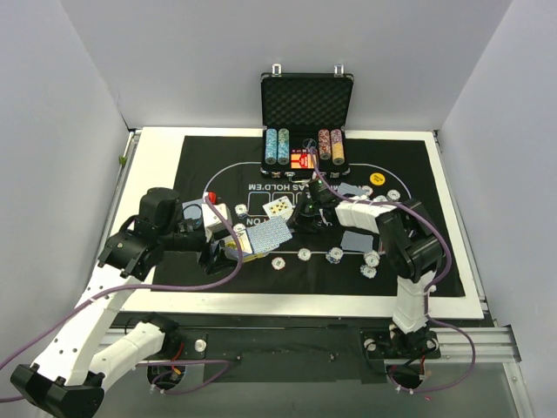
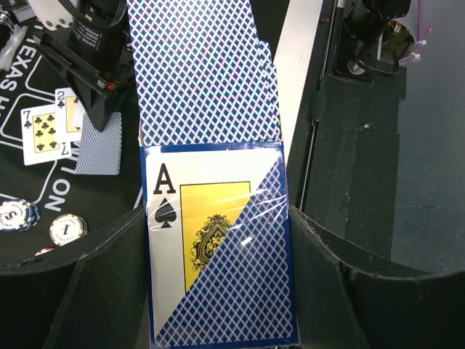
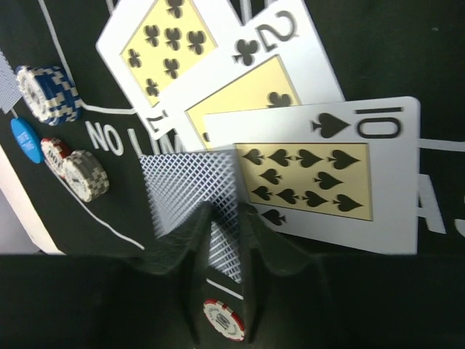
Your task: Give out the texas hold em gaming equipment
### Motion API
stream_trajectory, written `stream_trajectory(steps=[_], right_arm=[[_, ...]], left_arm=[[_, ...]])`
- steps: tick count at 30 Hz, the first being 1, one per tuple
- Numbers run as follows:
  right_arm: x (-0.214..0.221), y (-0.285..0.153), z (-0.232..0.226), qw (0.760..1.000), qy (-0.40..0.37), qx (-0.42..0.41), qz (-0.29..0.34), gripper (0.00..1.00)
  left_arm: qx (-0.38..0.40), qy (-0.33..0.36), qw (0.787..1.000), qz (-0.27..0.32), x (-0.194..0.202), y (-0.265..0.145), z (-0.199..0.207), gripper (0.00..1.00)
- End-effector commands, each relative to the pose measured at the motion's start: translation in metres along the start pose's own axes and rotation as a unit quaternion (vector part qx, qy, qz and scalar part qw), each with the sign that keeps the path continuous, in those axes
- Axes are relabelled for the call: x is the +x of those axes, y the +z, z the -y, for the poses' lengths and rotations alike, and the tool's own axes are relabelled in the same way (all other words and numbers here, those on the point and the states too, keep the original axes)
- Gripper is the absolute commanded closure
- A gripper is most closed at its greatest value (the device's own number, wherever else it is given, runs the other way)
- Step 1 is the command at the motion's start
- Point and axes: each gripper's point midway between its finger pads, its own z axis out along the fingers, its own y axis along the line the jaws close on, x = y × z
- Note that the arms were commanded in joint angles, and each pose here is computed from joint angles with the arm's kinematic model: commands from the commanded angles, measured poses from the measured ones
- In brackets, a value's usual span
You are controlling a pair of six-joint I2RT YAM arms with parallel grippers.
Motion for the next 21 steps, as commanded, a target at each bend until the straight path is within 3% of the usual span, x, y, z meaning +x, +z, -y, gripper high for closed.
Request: stream_trajectory(steps=[1, 9, 18, 21], right_arm=[[-0.003, -0.011, -0.004, 0.999, -0.026, 0.018, 0.006, 0.77], [0.012, -0.042, -0.005, 0.998, -0.046, 0.036, -0.031, 0.66], [-0.011, -0.144, -0.049, 0.996, -0.076, -0.029, 0.028, 0.57], [-0.025, -0.178, -0.057, 0.995, -0.058, -0.063, 0.056, 0.49]], left_arm=[[0.01, 0.025, 0.999, 0.027, -0.016, -0.003, 0.005, 1.0], [0.012, 0.025, 0.999, 0.027, -0.016, -0.002, 0.006, 1.0], [0.013, 0.024, 0.999, 0.027, -0.016, -0.003, 0.007, 1.0], [0.013, 0.024, 0.999, 0.029, -0.017, -0.003, 0.007, 1.0]])
